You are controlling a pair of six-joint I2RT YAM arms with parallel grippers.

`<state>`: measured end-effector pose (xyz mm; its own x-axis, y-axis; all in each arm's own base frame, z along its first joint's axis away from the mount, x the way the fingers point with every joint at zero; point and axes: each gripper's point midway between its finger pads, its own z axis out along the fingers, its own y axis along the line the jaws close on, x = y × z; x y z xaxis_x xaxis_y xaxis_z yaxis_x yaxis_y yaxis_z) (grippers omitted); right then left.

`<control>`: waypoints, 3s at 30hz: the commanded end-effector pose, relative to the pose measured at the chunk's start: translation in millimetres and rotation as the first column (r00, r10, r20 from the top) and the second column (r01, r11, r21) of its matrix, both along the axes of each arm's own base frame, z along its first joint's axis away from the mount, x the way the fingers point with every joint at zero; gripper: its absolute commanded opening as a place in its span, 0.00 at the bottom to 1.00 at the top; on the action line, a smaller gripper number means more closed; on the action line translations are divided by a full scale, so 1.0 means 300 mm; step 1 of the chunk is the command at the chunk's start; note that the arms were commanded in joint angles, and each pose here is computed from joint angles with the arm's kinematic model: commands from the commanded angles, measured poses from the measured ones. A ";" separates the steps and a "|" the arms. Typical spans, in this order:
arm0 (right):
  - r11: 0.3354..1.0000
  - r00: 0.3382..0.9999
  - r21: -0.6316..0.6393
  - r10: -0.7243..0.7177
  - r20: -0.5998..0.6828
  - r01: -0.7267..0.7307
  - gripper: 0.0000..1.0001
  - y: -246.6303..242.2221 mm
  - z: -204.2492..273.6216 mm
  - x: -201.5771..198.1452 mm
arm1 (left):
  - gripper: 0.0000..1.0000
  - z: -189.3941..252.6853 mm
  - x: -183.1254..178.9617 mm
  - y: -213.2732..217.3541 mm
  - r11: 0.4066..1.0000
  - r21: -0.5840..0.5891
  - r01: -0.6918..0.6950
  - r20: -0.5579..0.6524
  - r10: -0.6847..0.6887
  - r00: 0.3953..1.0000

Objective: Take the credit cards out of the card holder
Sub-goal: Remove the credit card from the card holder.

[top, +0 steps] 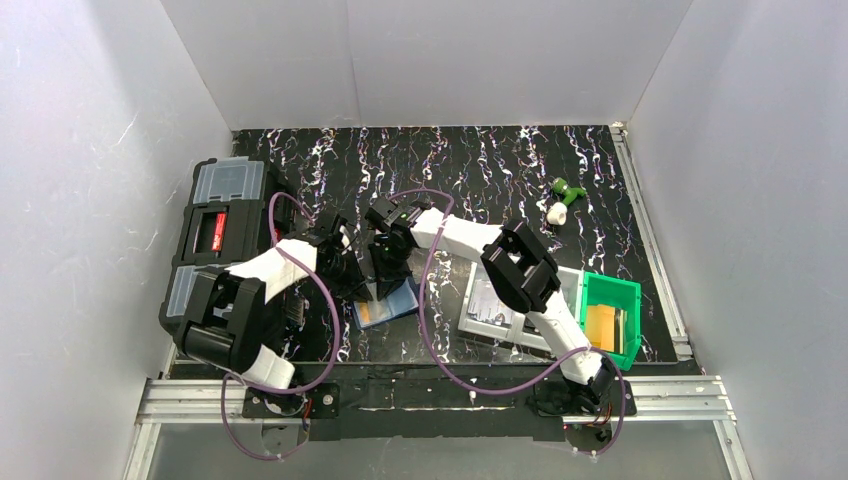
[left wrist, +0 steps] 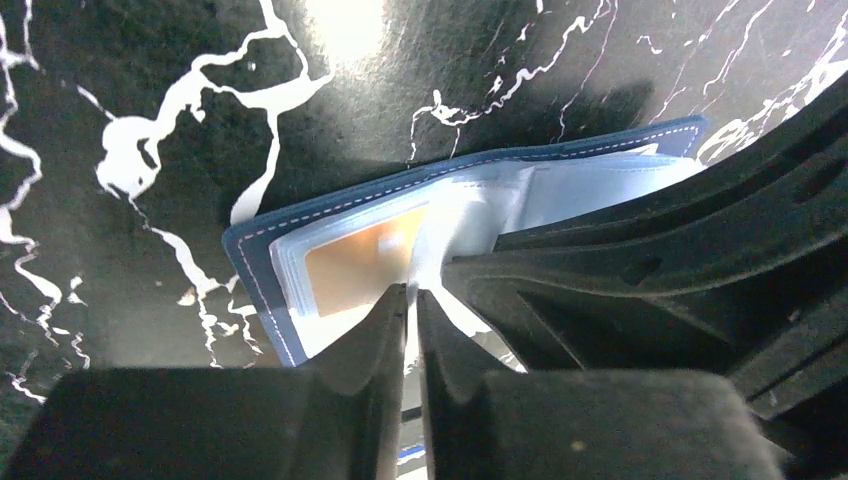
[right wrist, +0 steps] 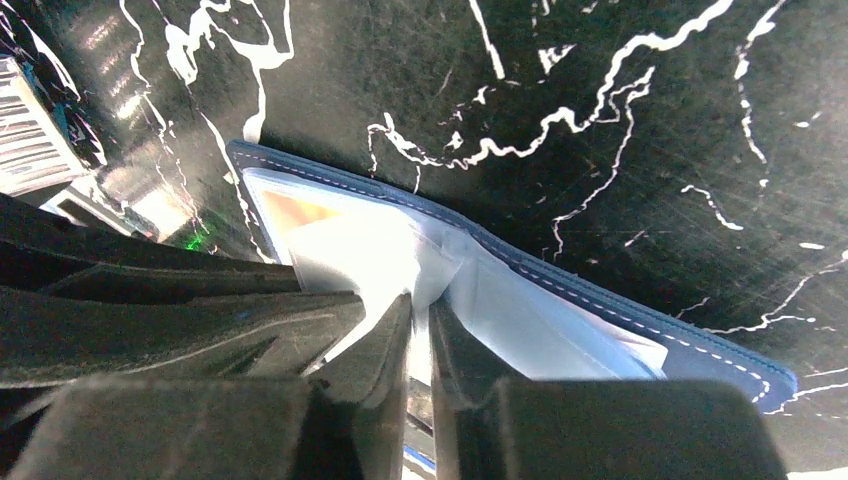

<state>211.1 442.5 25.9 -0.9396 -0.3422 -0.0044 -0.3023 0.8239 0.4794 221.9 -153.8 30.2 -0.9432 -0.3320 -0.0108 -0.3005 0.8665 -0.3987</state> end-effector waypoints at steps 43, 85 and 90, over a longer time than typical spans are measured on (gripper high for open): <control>0.988 0.956 -0.016 -0.147 0.253 0.155 0.66 -0.403 0.344 0.064 | 0.44 0.081 0.150 -0.272 0.994 -0.059 0.093 0.058 -0.090 0.994; 0.977 0.985 0.171 -0.109 -0.132 0.131 0.40 -0.006 0.087 0.009 | 0.06 0.015 -0.002 0.095 0.988 0.157 0.005 0.003 -0.005 1.000; 0.979 0.984 0.153 -0.111 -0.143 0.132 0.39 -0.010 0.050 0.005 | 0.04 -0.016 -0.005 0.090 0.988 0.152 0.009 -0.019 -0.007 1.000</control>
